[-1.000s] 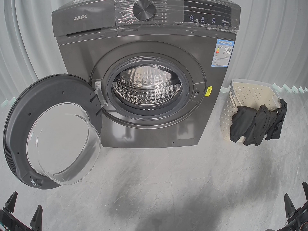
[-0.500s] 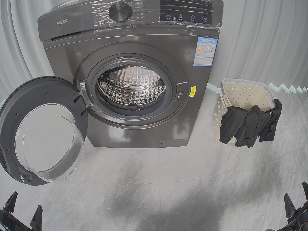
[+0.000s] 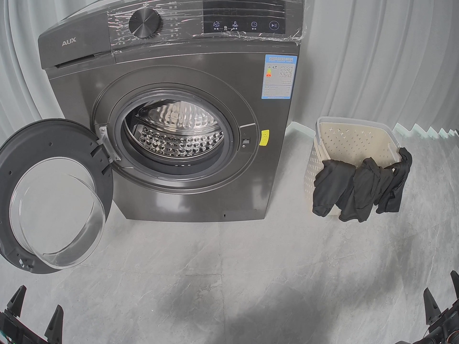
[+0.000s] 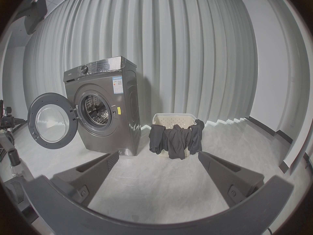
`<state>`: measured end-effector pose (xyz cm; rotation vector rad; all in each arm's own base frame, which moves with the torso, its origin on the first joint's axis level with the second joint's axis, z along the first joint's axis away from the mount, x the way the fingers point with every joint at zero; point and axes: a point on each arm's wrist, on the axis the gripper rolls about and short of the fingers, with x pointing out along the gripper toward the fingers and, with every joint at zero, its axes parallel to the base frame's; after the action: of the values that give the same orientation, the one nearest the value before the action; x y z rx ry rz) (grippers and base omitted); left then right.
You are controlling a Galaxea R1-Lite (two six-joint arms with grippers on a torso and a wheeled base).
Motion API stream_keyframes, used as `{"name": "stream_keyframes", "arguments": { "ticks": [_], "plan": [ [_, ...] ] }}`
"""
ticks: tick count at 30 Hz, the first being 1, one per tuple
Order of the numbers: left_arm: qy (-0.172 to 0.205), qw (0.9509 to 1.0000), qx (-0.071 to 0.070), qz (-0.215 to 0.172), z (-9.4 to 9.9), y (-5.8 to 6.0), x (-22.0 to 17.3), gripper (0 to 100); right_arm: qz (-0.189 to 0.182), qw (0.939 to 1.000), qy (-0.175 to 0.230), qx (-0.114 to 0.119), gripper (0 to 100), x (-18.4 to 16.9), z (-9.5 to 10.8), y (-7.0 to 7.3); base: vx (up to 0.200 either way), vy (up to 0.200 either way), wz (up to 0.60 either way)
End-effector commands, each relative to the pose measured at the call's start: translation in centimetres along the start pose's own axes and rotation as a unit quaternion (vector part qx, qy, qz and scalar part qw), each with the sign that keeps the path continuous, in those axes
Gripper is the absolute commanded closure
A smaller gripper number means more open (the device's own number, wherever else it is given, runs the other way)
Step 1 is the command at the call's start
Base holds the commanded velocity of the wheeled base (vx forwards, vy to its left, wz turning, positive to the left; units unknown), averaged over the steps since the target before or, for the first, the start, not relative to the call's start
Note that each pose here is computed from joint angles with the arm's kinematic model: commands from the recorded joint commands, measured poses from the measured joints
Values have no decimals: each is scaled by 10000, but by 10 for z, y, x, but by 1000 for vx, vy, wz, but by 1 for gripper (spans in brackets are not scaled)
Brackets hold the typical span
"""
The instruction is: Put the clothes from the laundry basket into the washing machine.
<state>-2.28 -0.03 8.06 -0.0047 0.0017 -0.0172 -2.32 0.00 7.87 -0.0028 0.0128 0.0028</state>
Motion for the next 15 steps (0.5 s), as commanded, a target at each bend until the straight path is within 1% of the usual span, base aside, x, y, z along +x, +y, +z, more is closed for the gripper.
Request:
{"name": "stream_keyframes", "arguments": {
  "ticks": [1, 10, 15],
  "plan": [
    [-1, 10000, 0, 2, -5, 0, 0, 0, 25, 10000, -3, -2, 0, 0, -3, 0, 200, 0, 0],
    [-1, 10000, -7, 17, -5, 0, 0, 0, 25, 10000, -3, -2, 0, 0, -3, 0, 200, 0, 0],
    [-1, 10000, -7, 17, -5, 0, 0, 0, 25, 10000, -3, -2, 0, 0, -3, 0, 0, 0, 0]
  ]
}}
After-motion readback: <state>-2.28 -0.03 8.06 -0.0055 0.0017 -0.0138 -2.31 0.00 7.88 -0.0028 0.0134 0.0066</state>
